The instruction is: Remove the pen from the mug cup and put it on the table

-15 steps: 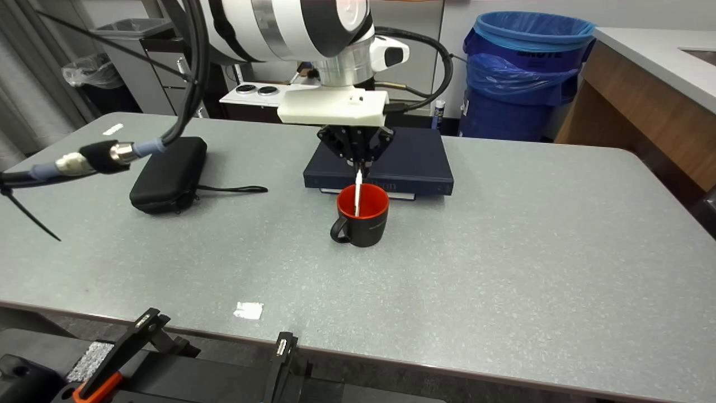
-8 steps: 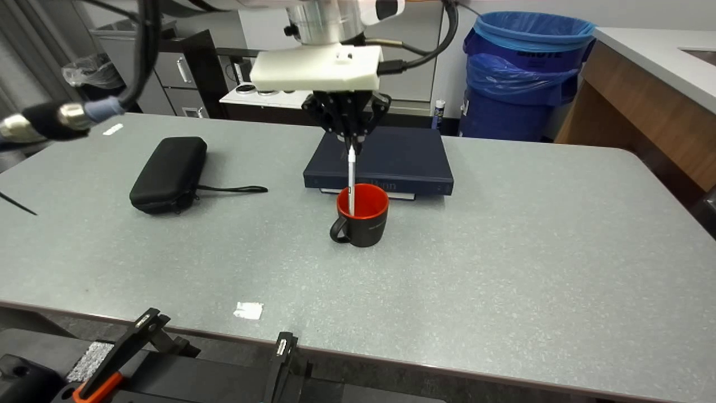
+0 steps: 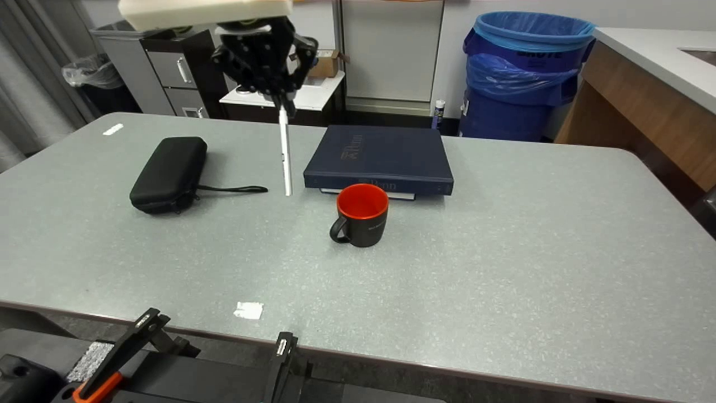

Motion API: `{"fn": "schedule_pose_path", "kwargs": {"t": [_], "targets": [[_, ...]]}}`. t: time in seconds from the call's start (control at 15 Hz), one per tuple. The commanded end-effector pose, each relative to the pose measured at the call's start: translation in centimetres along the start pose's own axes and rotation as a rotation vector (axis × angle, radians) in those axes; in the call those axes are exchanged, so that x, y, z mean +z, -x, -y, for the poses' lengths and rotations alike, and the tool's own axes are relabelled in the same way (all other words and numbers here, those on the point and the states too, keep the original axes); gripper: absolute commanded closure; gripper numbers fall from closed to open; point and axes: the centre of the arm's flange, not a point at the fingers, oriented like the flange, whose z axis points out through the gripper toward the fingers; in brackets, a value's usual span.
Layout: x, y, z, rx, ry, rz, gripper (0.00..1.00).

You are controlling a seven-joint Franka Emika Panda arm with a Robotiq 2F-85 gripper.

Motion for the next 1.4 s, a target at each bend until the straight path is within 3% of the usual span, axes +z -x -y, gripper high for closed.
{"fn": "schedule_pose_path", "kwargs": {"t": [0.0,0.13,0.4,0.93,1.0,1.13,1.33], "targets": [[5.7,-2.6,4.5,-0.103,-0.046,0.121,0.98],[9.0,-3.1,6.7,-0.152,-0.065,0.196,0.98],[15.3,-4.1,9.2,-0.197,-0.007,0.256,0.98],[19.3,-5.3,10.5,-0.238,0.083,0.224,0.98],[19.4,-5.5,10.6,-0.24,0.088,0.22,0.68],[19.4,-5.7,10.5,-0.24,0.09,0.216,0.6],[19.1,-6.1,10.5,-0.239,0.09,0.212,0.38]]}}
